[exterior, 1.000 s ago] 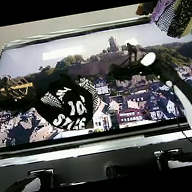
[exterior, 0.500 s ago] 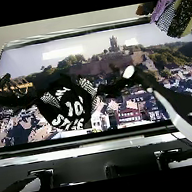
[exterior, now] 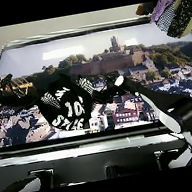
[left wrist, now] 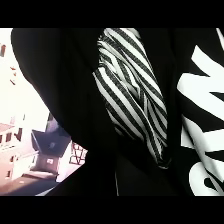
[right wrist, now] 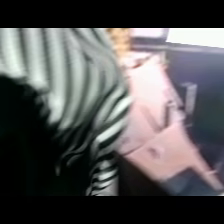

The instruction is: Fold the clothes and pants, and hang the long-sleeved shirts on hangers.

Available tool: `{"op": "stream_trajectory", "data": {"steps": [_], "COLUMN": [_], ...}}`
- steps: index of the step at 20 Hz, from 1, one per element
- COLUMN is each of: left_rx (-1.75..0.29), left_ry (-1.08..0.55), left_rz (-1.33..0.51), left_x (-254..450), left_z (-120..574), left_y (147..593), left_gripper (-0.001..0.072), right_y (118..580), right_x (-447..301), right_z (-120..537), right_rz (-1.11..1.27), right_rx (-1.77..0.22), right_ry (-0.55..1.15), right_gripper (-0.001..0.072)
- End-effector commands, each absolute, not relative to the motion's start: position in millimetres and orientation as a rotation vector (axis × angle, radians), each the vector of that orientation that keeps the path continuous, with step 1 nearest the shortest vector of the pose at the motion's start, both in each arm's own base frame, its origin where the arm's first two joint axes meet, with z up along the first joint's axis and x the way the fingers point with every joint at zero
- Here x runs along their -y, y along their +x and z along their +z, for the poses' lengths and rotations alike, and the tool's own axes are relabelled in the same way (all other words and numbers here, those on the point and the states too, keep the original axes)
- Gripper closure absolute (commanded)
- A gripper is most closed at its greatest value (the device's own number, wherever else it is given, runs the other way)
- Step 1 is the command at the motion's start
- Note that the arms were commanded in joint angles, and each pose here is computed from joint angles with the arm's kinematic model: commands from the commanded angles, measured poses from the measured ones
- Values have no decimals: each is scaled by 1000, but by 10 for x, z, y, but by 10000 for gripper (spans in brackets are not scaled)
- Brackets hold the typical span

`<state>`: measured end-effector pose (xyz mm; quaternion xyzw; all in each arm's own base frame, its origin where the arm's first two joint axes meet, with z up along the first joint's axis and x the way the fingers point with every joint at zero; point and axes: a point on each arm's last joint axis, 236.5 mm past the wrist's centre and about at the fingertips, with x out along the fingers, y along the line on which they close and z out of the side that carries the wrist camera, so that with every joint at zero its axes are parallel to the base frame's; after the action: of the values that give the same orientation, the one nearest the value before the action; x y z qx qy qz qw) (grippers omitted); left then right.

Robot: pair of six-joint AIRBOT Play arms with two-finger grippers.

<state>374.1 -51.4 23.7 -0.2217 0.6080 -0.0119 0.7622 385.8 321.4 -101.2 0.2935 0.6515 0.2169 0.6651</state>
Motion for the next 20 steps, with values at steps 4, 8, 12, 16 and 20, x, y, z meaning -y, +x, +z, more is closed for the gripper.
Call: {"op": "stream_trajectory", "data": {"steps": [4,8,12,16,20], "left_rx": [-1306,-1121,-780,-470,-283], "left_ry": [-467,-433,-398,-372,-338], "left_rz": [-43,-104,-159,-204,-233], "left_x": [520,537,540,566,602], "left_z": [328,1183,2690,3963,4593], "left_y": [3780,4109,4188,3667,2900], "left_gripper": [670,670,670,669,669], "right_y": [4233,4704,4367,3249,2044], "right_x": [-2977,-2168,-1508,-1188,-824], "right_z": [-534,997,3065,4483,5188], "right_rz": [474,395,368,397,390], "right_rx": [-1294,-954,-516,-182,72], "right_ry": [577,445,369,328,335], "right_gripper": [679,679,679,678,678]}}
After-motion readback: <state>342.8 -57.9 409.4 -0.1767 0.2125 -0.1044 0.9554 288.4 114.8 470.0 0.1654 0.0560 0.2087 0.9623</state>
